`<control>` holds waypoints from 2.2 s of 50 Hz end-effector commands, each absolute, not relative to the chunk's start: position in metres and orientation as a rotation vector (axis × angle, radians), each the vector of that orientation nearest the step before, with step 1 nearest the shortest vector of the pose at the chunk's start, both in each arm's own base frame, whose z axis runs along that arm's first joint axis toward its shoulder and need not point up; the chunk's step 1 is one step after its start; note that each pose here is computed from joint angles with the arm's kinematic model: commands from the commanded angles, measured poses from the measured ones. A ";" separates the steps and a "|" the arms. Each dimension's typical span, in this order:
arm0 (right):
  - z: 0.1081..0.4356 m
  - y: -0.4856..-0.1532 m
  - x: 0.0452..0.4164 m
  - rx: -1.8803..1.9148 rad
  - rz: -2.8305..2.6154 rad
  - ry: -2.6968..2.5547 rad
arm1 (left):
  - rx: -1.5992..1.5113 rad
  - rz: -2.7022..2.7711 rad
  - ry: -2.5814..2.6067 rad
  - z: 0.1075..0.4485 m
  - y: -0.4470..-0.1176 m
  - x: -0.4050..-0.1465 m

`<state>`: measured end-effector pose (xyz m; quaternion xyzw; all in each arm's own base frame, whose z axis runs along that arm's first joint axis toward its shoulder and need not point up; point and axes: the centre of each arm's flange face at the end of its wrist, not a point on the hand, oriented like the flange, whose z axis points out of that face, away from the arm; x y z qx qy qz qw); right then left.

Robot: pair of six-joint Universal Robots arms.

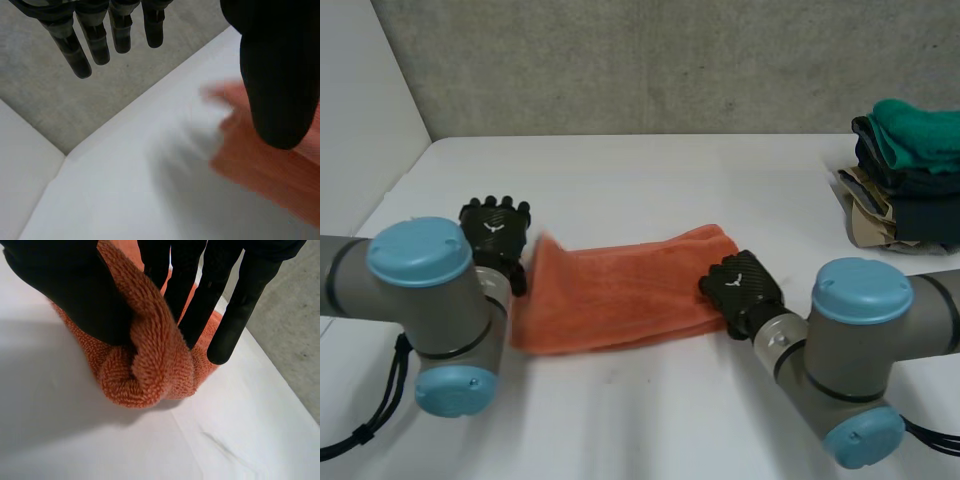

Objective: Fold the laundry.

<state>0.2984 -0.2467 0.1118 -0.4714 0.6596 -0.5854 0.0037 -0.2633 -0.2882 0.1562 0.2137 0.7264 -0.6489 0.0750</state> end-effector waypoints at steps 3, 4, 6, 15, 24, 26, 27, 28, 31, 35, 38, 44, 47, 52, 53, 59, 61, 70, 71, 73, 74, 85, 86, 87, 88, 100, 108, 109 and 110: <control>0.118 -0.266 0.257 -1.799 -1.903 2.182 | 0.668 -2.070 2.134 0.195 -0.264 -0.258; 0.120 -0.269 0.256 -1.847 -1.932 2.175 | 0.666 -2.082 2.130 0.198 -0.263 -0.257; 0.127 -0.270 0.259 -1.892 -1.982 2.139 | 0.665 -2.106 2.118 0.205 -0.262 -0.257; 0.173 -0.219 0.347 -1.929 -2.306 1.473 | 0.652 -2.138 2.098 0.213 -0.260 -0.257; 0.111 -0.132 0.387 -2.120 -2.095 0.922 | 0.666 -2.126 2.110 0.209 -0.259 -0.258; 0.108 -0.132 0.383 -2.146 -2.088 0.930 | 0.669 -2.135 2.106 0.210 -0.259 -0.261; 0.106 -0.132 0.380 -2.149 -2.077 0.961 | 0.670 -2.143 2.103 0.211 -0.258 -0.262; 0.107 -0.132 0.379 -2.142 -2.077 0.980 | 0.674 -2.149 2.101 0.212 -0.258 -0.264; 0.116 -0.136 0.374 -2.033 -2.068 1.121 | 0.696 -2.203 2.087 0.219 -0.252 -0.275; 0.169 -0.167 0.353 -1.613 -2.089 1.355 | 0.703 -2.290 2.071 0.232 -0.245 -0.291; 0.192 -0.184 0.340 -1.315 -2.016 1.483 | 0.698 -2.363 2.082 0.240 -0.240 -0.305; 0.211 -0.223 0.313 -0.853 -1.744 1.771 | 0.744 -2.449 2.192 0.237 -0.223 -0.342; 0.210 -0.239 0.302 -0.812 -1.672 1.907 | 0.789 -2.411 2.257 0.224 -0.219 -0.353; 0.194 -0.255 0.308 -0.844 -1.548 2.018 | 0.892 -2.217 2.398 0.185 -0.211 -0.371; 0.191 -0.257 0.310 -0.851 -1.533 2.028 | 0.893 -2.174 2.417 0.179 -0.211 -0.370; 0.171 -0.270 0.325 -0.898 -1.383 2.037 | 0.753 -1.951 2.419 0.155 -0.211 -0.350; 0.162 -0.271 0.330 -0.924 -1.325 2.021 | 0.743 -1.913 2.412 0.150 -0.208 -0.346; 0.124 -0.275 0.332 -1.073 -1.316 2.093 | 0.791 -1.784 2.436 0.133 -0.200 -0.333; 0.123 -0.277 0.330 -1.131 -1.359 2.112 | 0.796 -1.771 2.439 0.132 -0.200 -0.332; 0.125 -0.279 0.328 -1.188 -1.411 2.132 | 0.815 -1.735 2.457 0.131 -0.199 -0.330; 0.126 -0.279 0.327 -1.217 -1.429 2.134 | 0.825 -1.726 2.464 0.130 -0.199 -0.329; 0.165 -0.254 0.326 -1.284 -1.699 2.028 | 0.866 -2.018 2.484 0.200 -0.219 -0.326; 0.167 -0.250 0.325 -1.282 -1.714 2.012 | 0.876 -2.051 2.480 0.207 -0.220 -0.325; 0.168 -0.245 0.324 -1.282 -1.729 1.994 | 0.905 -2.123 2.471 0.223 -0.221 -0.324; 0.168 -0.240 0.324 -1.283 -1.742 1.975 | 0.926 -2.167 2.463 0.232 -0.222 -0.323; 0.126 -0.175 0.323 -1.430 -1.796 1.773 | 1.363 -2.394 2.458 0.272 -0.203 -0.321; 0.099 -0.184 0.331 -1.505 -1.797 1.773 | 1.274 -2.366 2.486 0.266 -0.207 -0.319; 0.099 -0.186 0.332 -1.500 -1.810 1.769 | 1.258 -2.367 2.485 0.266 -0.208 -0.318; 0.099 -0.188 0.334 -1.494 -1.822 1.761 | 1.255 -2.366 2.487 0.266 -0.208 -0.318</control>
